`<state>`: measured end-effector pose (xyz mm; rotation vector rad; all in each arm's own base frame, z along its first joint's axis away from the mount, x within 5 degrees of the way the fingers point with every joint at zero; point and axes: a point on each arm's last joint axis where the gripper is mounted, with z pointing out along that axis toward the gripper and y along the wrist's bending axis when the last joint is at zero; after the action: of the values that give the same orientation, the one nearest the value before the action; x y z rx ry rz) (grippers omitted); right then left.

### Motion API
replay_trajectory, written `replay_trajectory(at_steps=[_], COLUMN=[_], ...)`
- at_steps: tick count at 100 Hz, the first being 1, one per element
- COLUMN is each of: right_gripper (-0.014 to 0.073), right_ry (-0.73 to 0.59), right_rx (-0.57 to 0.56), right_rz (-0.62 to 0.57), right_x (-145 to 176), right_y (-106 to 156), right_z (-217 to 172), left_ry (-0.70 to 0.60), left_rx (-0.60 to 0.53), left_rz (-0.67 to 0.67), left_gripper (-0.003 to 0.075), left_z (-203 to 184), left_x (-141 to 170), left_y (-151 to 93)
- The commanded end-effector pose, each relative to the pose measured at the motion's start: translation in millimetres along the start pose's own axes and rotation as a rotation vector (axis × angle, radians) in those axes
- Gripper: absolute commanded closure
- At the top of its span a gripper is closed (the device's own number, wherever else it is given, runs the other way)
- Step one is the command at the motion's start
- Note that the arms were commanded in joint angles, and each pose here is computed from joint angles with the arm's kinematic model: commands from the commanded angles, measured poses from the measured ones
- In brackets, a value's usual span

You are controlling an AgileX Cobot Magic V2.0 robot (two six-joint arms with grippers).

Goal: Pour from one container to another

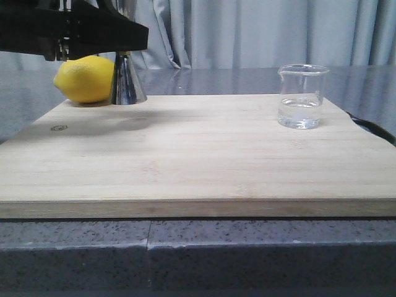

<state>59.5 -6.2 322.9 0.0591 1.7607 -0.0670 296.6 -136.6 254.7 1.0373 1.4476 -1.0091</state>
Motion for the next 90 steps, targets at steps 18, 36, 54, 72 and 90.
replay_trajectory(at_steps=[18,36,54,72,90], right_gripper=[-0.0013,-0.0013,-0.0013,-0.0013,-0.0013], right_ry=[0.024,0.078,0.099,0.118,0.125], right_rx=[-0.088,-0.164,-0.345,-0.458,-0.471], right_rz=[-0.086,-0.078,-0.151,-0.190,-0.162], right_x=[-33,-45,-54,-62,-59], right_y=[8,16,39,61,73], right_z=[14,32,43,60,85], left_ry=[-0.159,-0.159,-0.158,-0.152,-0.152], left_rx=[0.057,0.057,0.055,0.047,0.047], left_rz=[0.029,0.029,0.028,0.028,0.028], left_gripper=[0.0502,0.0502,0.0502,0.0502,0.0502], left_z=[-2,-2,-2,-2,-2], left_x=[-34,-34,-34,-33,-33], left_y=[-7,-7,-7,-7,-7])
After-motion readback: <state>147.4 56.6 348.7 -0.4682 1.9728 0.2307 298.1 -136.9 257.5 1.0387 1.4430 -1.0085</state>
